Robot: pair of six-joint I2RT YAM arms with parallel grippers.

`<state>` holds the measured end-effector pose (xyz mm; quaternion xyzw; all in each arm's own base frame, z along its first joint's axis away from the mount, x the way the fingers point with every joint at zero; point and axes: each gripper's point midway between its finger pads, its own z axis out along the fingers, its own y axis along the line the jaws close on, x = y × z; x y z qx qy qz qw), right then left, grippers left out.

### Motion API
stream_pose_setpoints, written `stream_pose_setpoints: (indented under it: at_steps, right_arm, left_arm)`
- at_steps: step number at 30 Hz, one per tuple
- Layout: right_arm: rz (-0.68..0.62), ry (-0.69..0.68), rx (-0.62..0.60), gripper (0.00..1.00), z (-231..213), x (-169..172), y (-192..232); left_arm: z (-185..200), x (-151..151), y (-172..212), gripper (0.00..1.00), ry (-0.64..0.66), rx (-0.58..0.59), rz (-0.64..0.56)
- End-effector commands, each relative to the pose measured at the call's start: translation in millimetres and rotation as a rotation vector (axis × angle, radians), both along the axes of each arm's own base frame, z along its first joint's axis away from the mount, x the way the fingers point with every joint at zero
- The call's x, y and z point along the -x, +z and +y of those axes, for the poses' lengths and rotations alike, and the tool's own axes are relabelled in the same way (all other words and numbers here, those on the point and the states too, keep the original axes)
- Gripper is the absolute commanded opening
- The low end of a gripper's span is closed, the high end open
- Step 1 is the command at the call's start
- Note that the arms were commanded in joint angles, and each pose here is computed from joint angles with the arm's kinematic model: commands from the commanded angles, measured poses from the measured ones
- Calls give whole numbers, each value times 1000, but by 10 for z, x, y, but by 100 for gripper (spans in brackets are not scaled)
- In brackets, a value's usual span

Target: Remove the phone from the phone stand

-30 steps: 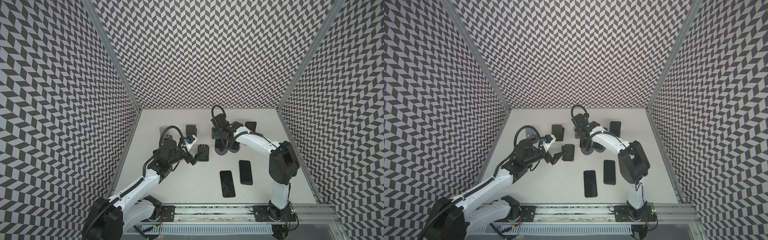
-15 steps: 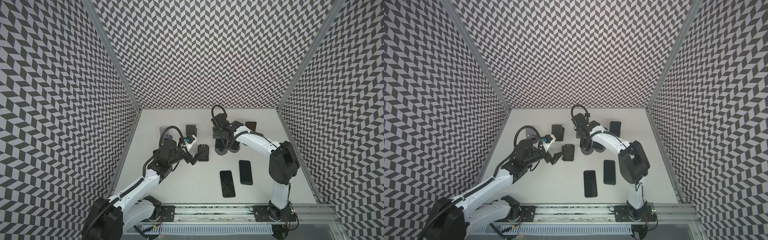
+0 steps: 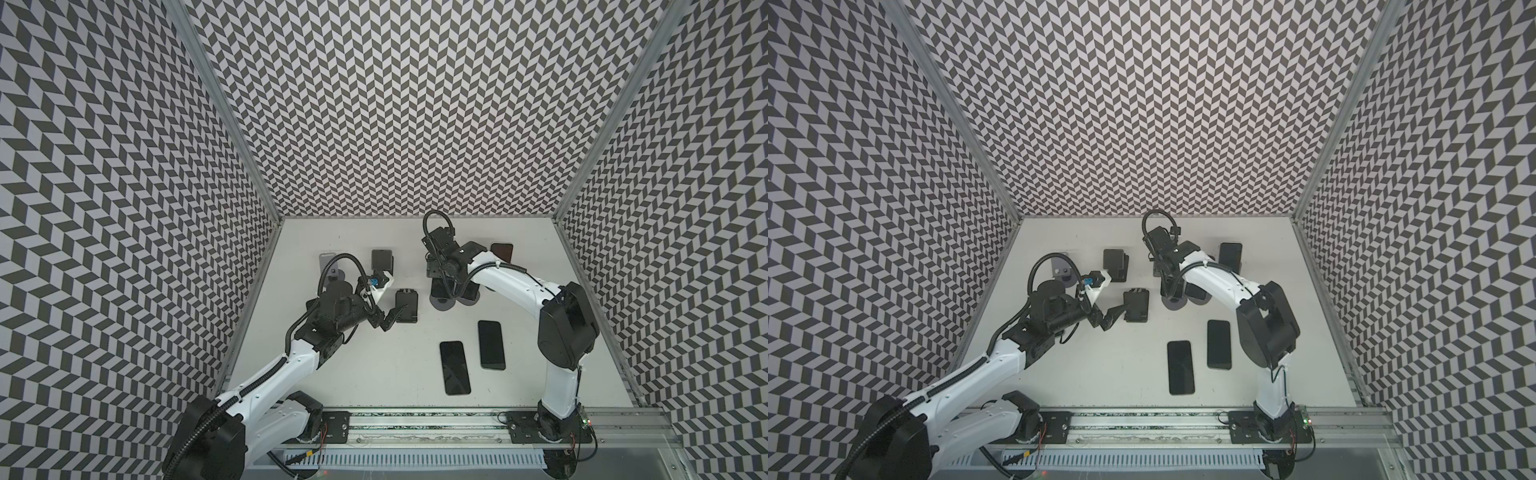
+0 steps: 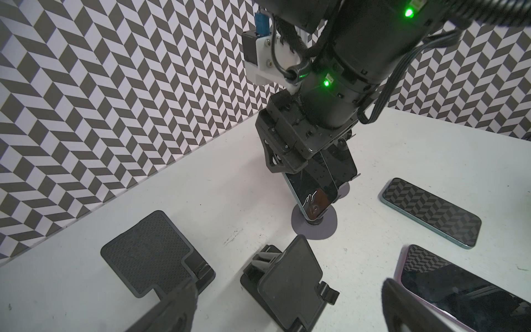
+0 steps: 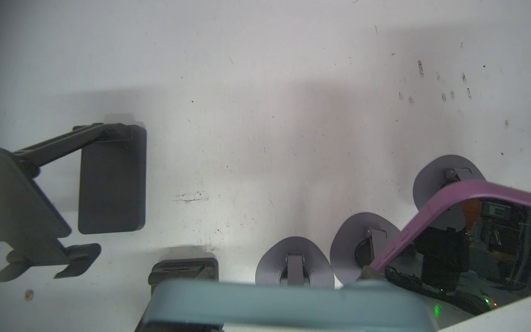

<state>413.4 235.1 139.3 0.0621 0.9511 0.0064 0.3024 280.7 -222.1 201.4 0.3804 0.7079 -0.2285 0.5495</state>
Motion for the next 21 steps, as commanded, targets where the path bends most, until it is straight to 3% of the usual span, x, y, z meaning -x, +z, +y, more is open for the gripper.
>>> stream_pose_setpoints:
  at_steps: [1,21]
  right_arm:
    - [-35,-32,3,71,-47,-56,144]
    - [-99,25,-47,65,47,-104,474]
  left_arm:
    - [-2,17,58,100,-6,-3,-40]
    - [-19,21,90,100,-14,-4,-42]
